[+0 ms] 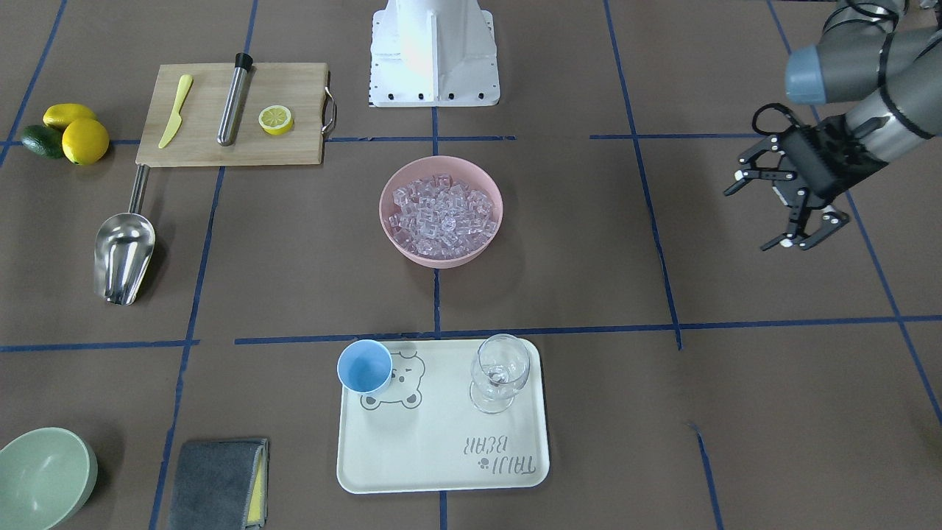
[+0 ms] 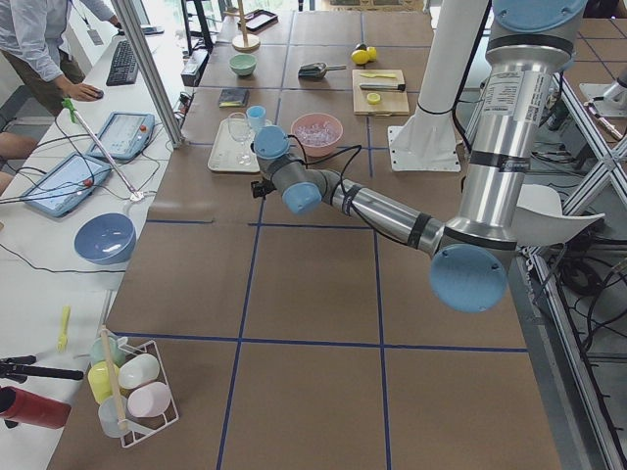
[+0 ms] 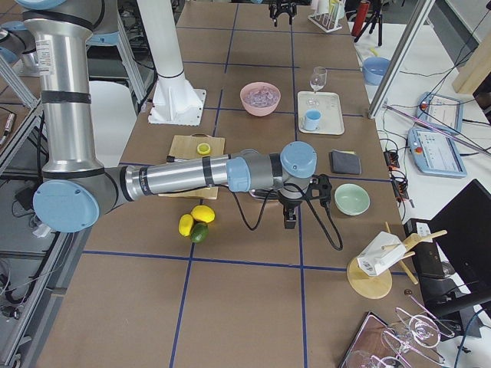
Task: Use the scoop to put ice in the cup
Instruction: 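Move left gripper toward the pink bowl while right gripper reaches the metal scoop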
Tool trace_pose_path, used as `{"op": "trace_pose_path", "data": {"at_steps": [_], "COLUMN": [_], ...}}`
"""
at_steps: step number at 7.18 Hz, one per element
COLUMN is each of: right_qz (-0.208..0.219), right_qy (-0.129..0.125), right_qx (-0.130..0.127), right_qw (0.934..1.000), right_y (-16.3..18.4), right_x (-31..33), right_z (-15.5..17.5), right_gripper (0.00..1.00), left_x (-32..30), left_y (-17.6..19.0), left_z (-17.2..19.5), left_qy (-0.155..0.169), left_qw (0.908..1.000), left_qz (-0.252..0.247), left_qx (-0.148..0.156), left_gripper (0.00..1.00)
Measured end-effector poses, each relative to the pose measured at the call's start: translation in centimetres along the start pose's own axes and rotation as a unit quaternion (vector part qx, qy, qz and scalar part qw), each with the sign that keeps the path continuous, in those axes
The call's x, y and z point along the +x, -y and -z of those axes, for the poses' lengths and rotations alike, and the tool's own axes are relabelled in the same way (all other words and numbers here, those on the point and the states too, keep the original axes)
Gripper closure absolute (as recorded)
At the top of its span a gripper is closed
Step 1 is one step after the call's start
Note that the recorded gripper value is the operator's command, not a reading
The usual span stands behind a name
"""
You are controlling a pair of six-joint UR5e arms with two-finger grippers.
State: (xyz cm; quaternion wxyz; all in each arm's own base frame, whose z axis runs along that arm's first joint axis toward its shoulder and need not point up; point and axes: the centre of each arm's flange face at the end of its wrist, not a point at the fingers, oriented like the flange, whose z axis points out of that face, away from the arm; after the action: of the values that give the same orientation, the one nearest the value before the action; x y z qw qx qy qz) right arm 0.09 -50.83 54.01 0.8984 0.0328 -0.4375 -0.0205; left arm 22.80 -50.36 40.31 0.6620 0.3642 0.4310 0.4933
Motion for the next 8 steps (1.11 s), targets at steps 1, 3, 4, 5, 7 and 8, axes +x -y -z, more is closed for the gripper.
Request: {"op": "trace_pose_path", "data": {"at_steps": [1, 3, 4, 5, 7, 8], "right_qz": [0.001, -0.011, -0.031, -0.045, -0.062, -0.078], "right_qy": [0.001, 0.000, -0.011, -0.022, -0.008, -0.002], "right_qx": [-0.004, -0.010, -0.011, -0.004, 0.006, 0.001], "right_qw": [1.0000, 0.9999, 0.9994, 0.9987, 0.9980, 0.9970], "right_y": [0.0, -0.2, -0.5, -1.5, -6.1, -8.0], "right_x": [-1.5, -4.4, -7.1, -10.4, -13.9, -15.3], "right_z": [-0.4, -1.2, -2.3, -4.3, -9.3, -11.1], "right_gripper": [0.00, 0.00, 0.00, 0.00, 0.00, 0.00], "left_x": [1.6, 4.4, 5.4, 6.5, 8.3, 8.5], "left_y": [1.5, 5.6, 7.6, 9.2, 10.8, 10.8], "left_z": [-2.8, -6.2, -7.1, -8.1, -9.7, -10.3], "left_qy": [-0.032, -0.100, -0.117, -0.130, -0.148, -0.151], "left_qw": [0.9980, 0.9879, 0.9836, 0.9798, 0.9735, 0.9727], "left_qz": [-0.049, -0.105, -0.121, -0.134, -0.155, -0.157], "left_qx": [0.022, 0.055, 0.065, 0.071, 0.081, 0.081], "left_gripper": [0.00, 0.00, 0.00, 0.00, 0.00, 0.00]}}
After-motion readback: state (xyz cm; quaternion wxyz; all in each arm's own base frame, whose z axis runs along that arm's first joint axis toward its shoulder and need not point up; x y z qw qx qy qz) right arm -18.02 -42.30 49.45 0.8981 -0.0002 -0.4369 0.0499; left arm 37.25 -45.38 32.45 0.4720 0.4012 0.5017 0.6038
